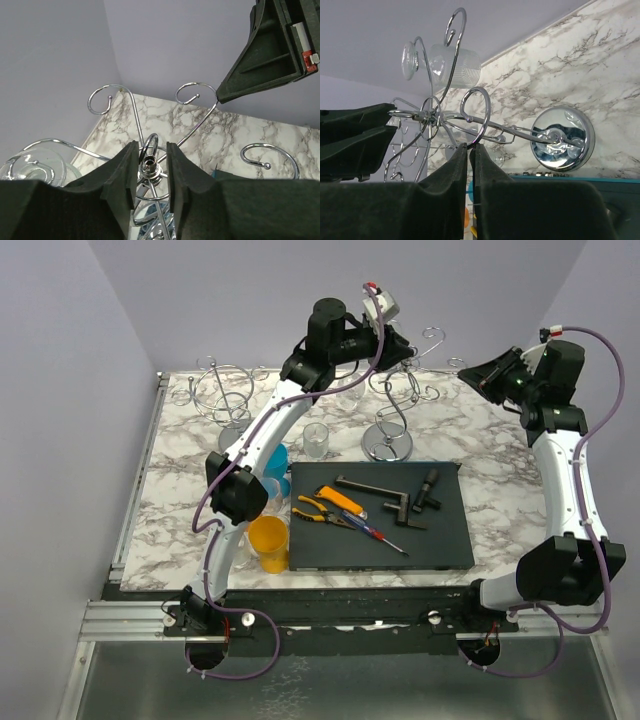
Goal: Place the wine glass upside down on the wine glass rack
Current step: Adjust the wine rack at the center of the board, then pick up the wine glass at the center of the board, then turn the wine glass upside down at the wine rack.
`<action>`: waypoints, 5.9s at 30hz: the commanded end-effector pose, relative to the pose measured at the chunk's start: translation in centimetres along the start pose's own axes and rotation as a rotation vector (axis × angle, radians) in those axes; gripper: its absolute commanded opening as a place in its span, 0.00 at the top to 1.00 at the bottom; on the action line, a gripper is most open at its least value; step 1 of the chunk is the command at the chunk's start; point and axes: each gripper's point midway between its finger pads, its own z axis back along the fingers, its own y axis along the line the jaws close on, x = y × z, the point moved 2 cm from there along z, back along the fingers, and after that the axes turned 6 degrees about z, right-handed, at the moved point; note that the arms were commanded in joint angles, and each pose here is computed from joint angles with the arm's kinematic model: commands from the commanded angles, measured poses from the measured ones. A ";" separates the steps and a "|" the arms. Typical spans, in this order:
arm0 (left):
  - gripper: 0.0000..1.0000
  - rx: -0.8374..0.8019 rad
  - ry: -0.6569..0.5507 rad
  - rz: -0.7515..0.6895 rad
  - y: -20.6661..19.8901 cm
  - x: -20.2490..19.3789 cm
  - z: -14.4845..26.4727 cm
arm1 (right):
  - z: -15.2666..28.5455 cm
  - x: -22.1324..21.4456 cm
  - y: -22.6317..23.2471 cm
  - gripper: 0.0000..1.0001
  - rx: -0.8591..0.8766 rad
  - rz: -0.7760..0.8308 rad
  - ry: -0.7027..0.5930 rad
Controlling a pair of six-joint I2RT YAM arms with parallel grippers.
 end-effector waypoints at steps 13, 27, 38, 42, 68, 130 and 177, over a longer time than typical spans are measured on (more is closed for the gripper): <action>0.01 0.110 -0.124 -0.051 -3.5 9.3 4.4 | 3.1 2.6 2.5 0.40 -0.004 0.096 -0.081; 0.01 0.600 -0.022 -0.132 -4.4 14.5 23.6 | 8.0 2.9 9.1 0.25 0.040 0.283 -0.132; 0.01 0.870 0.130 -0.037 -7.7 10.0 34.4 | 6.9 -4.8 20.2 0.24 0.102 0.494 -0.034; 0.01 0.910 0.147 0.026 -8.0 9.5 35.3 | 6.3 -12.0 23.9 0.25 0.100 0.615 0.059; 0.01 1.023 0.246 0.211 -6.6 6.1 36.4 | -10.4 -29.7 15.9 0.40 -0.089 0.934 0.409; 0.05 0.514 0.269 0.267 -12.7 3.8 31.7 | 3.7 -18.3 24.8 1.00 0.317 0.608 0.180; 0.12 0.355 0.342 0.405 -11.4 -0.4 28.3 | 10.8 -14.5 30.4 1.00 0.679 0.458 0.029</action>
